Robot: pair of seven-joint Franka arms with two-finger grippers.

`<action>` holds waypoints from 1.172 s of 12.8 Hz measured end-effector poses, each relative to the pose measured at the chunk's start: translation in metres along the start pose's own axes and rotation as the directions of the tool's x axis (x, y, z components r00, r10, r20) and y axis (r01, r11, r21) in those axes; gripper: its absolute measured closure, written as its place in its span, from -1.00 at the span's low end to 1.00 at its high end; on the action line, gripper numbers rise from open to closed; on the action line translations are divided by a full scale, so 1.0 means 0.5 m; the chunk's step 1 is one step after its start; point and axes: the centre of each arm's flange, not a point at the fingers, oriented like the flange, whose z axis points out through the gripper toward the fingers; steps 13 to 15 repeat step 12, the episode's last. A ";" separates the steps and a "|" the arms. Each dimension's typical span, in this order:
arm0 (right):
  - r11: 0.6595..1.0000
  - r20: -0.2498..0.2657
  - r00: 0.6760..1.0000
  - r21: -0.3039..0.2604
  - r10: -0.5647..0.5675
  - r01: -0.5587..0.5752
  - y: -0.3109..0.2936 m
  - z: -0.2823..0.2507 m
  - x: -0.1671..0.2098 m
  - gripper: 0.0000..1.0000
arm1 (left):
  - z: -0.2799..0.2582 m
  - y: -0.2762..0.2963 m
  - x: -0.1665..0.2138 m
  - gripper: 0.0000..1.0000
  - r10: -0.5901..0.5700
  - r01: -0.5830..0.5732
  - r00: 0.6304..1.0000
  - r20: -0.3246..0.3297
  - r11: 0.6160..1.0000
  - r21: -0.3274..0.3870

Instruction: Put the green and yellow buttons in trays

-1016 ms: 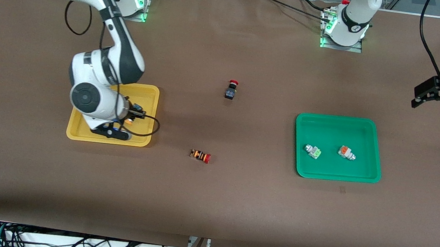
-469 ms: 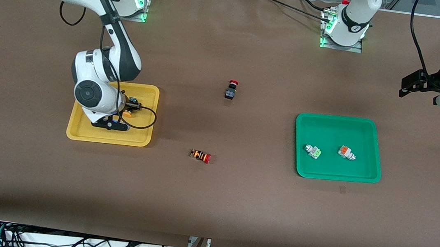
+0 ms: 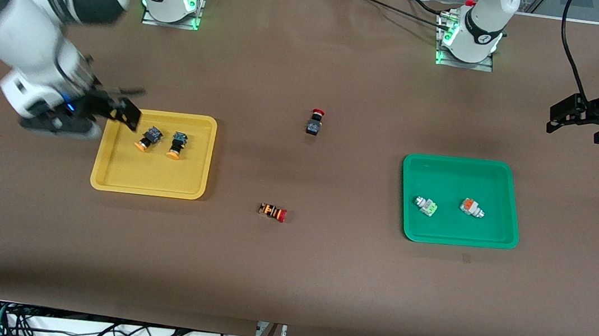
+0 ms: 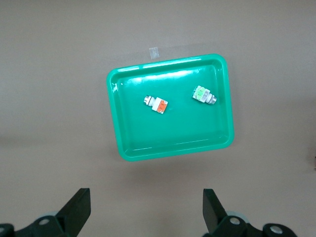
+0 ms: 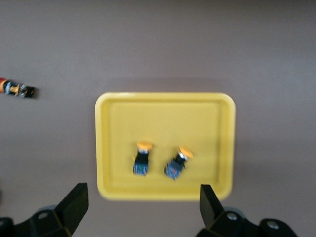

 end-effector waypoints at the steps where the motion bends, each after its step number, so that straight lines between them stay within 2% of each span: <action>1: 1.000 -0.002 1.000 -0.001 -0.002 0.002 0.002 -0.044 -0.026 -1.00 | -0.007 0.001 0.002 -1.00 0.001 -0.001 1.000 -0.007 1.000 0.001; 3: 1.000 0.025 1.000 -0.008 0.008 -0.008 0.018 -0.089 -0.044 -1.00 | -0.015 0.002 0.005 -1.00 0.002 -0.002 1.000 -0.016 1.000 0.002; 5: 0.999 0.017 0.999 -0.007 0.042 -0.042 0.059 -0.137 -0.029 -1.00 | -0.010 0.003 0.010 -1.00 0.002 -0.002 1.000 -0.011 1.000 0.002; 8: 0.997 0.066 0.995 -0.017 0.071 -0.070 0.104 -0.184 -0.033 -1.00 | -0.003 0.003 0.014 -1.00 0.003 -0.003 1.000 -0.004 1.000 0.001; 11: 0.997 0.120 0.990 -0.027 0.071 -0.068 0.105 -0.175 -0.036 -1.00 | -0.002 0.003 0.017 -1.00 0.003 -0.003 1.000 -0.004 1.000 0.001; 15: 0.997 0.128 0.989 -0.029 0.071 -0.068 0.105 -0.166 -0.032 -1.00 | -0.002 0.003 0.018 -1.00 0.003 -0.003 1.000 -0.004 1.000 0.001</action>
